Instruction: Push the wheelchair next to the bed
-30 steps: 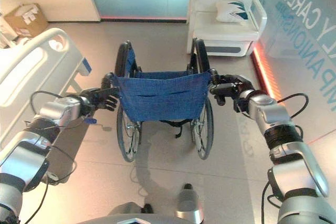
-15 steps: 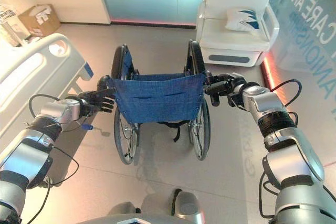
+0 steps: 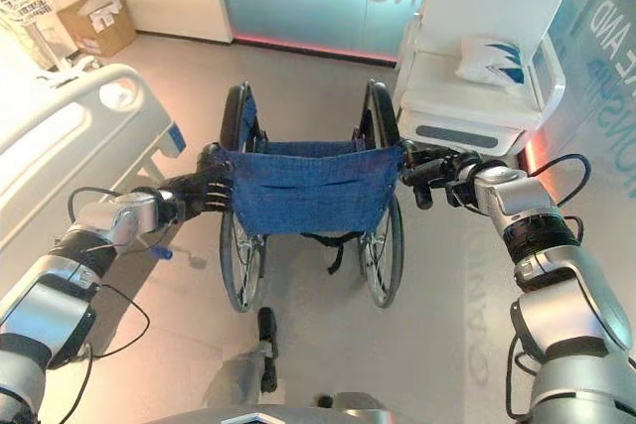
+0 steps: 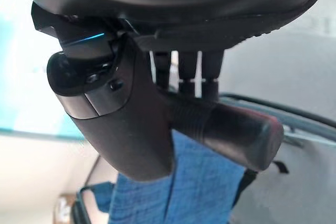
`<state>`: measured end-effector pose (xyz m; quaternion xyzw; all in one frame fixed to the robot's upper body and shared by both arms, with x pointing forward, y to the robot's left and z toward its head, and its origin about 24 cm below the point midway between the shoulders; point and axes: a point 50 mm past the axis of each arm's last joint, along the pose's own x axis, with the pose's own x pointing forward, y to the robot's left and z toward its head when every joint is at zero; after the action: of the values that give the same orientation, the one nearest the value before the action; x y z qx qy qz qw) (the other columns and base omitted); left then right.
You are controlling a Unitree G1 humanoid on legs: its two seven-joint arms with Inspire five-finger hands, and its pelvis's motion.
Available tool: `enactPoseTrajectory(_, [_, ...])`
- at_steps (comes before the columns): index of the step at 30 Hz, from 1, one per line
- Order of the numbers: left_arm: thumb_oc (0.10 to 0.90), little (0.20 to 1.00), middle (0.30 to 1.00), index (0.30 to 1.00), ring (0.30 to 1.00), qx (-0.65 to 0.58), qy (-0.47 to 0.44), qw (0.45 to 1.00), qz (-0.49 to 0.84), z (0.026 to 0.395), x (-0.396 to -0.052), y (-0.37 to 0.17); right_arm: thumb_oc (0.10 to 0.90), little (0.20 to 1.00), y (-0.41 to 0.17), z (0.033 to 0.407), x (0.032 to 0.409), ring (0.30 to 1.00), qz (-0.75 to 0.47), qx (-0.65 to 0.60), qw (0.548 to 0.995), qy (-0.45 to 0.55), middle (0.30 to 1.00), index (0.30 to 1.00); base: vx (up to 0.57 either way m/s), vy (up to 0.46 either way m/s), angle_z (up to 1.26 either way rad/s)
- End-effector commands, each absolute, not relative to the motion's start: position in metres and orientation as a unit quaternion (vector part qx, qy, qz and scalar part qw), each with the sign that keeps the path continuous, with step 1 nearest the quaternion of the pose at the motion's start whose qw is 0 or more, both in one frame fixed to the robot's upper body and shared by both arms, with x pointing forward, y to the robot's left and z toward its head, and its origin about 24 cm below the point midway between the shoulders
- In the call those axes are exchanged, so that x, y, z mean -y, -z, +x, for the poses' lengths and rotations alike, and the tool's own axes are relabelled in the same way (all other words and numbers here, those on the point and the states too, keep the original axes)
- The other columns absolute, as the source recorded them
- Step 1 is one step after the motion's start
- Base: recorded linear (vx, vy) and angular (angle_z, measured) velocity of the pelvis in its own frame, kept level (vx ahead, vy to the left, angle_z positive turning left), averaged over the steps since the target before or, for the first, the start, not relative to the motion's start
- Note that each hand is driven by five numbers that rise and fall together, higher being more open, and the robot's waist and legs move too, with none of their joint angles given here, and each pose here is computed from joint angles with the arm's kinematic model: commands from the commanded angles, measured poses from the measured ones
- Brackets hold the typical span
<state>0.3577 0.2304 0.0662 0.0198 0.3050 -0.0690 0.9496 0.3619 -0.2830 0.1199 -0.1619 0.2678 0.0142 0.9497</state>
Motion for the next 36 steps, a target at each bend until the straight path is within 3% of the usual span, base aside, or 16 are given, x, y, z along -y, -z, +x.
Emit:
enactPoseTrajectory(1, [0.4,0.3,0.3,0.3,0.3,-0.222,0.086,0.971,0.023,0.378,-0.215,-0.1,0.4,0.3,-0.129,0.377,0.231,0.3,-0.172,-0.202,0.954,-0.137,0.3,0.3,0.41,0.278,-0.42])
enactPoseTrajectory(13, [0.4,0.3,0.3,0.3,0.3,-0.224,0.126,0.966,0.006,0.376,-0.176,-0.081,0.4,0.3,-0.137,0.38,0.254,0.3,-0.179,-0.193,0.96,-0.096,0.3,0.3,0.31,0.116,-0.01])
enactPoseTrajectory(27, [0.4,0.3,0.3,0.3,0.3,-0.225,0.196,0.953,-0.047,0.364,-0.139,-0.066,0.4,0.3,-0.166,0.383,0.273,0.3,-0.27,-0.188,0.94,-0.093,0.3,0.3,0.42,-0.184,0.52])
enactPoseTrajectory(36, [0.4,0.3,0.3,0.3,0.3,-0.205,0.205,0.952,-0.097,0.364,-0.123,-0.077,0.4,0.3,-0.169,0.389,0.26,0.3,-0.305,-0.177,0.932,-0.089,0.3,0.3,0.32,-0.28,0.57])
